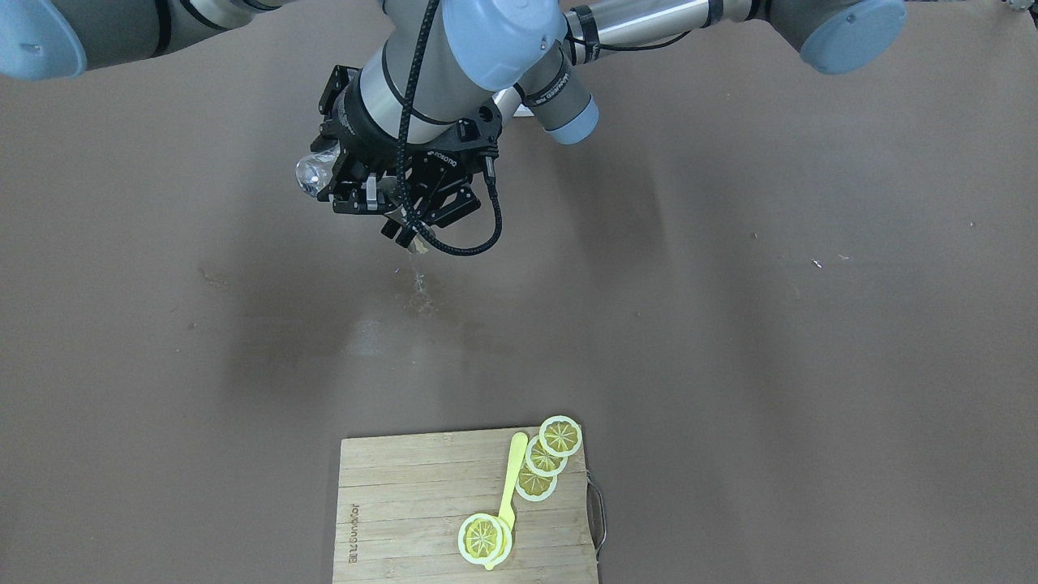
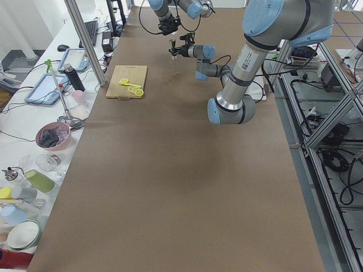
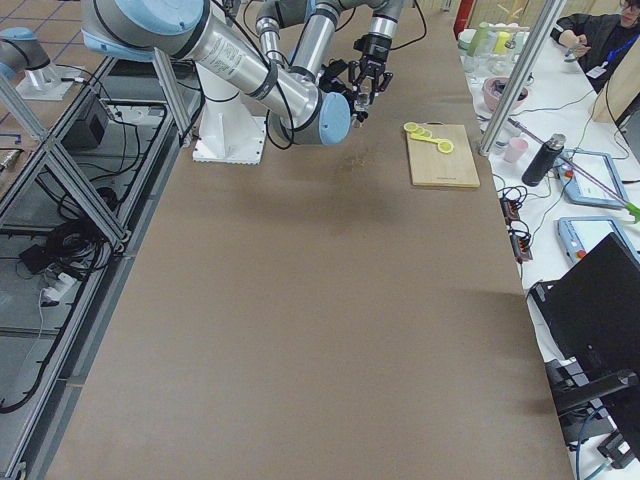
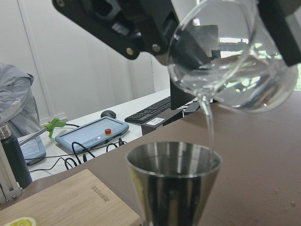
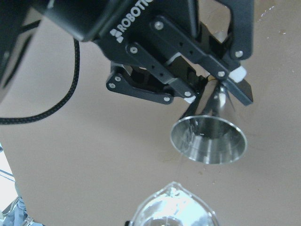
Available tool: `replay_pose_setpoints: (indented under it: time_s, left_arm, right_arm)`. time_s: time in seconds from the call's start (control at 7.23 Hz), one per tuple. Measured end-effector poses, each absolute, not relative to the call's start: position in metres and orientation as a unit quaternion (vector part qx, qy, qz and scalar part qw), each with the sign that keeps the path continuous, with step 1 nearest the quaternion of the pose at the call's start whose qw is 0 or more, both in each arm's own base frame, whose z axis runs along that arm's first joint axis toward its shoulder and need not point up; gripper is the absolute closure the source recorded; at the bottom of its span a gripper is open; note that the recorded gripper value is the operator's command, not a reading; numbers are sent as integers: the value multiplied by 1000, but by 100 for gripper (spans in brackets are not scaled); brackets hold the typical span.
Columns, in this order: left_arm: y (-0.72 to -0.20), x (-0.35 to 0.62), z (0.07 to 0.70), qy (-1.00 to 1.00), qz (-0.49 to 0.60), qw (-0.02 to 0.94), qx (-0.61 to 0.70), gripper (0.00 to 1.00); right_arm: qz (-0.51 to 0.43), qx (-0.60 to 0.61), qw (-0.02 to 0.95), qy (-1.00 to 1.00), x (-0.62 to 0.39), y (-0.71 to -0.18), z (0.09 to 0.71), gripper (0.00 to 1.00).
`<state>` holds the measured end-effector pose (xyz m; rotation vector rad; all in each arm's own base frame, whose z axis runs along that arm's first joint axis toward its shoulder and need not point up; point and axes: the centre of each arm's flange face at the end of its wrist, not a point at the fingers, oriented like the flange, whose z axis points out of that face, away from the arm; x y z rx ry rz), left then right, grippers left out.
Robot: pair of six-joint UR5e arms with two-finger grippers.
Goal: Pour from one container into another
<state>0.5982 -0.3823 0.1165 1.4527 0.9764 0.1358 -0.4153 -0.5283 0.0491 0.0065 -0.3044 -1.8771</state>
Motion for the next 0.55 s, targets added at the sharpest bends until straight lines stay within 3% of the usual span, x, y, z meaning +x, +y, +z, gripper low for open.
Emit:
replay_pose_setpoints:
  time_s: [0.55]
  left_arm:
    - [-383, 598, 116, 428, 59, 639, 637, 100]
  right_arm:
    - [-800, 56, 579, -147, -398, -544, 41, 100]
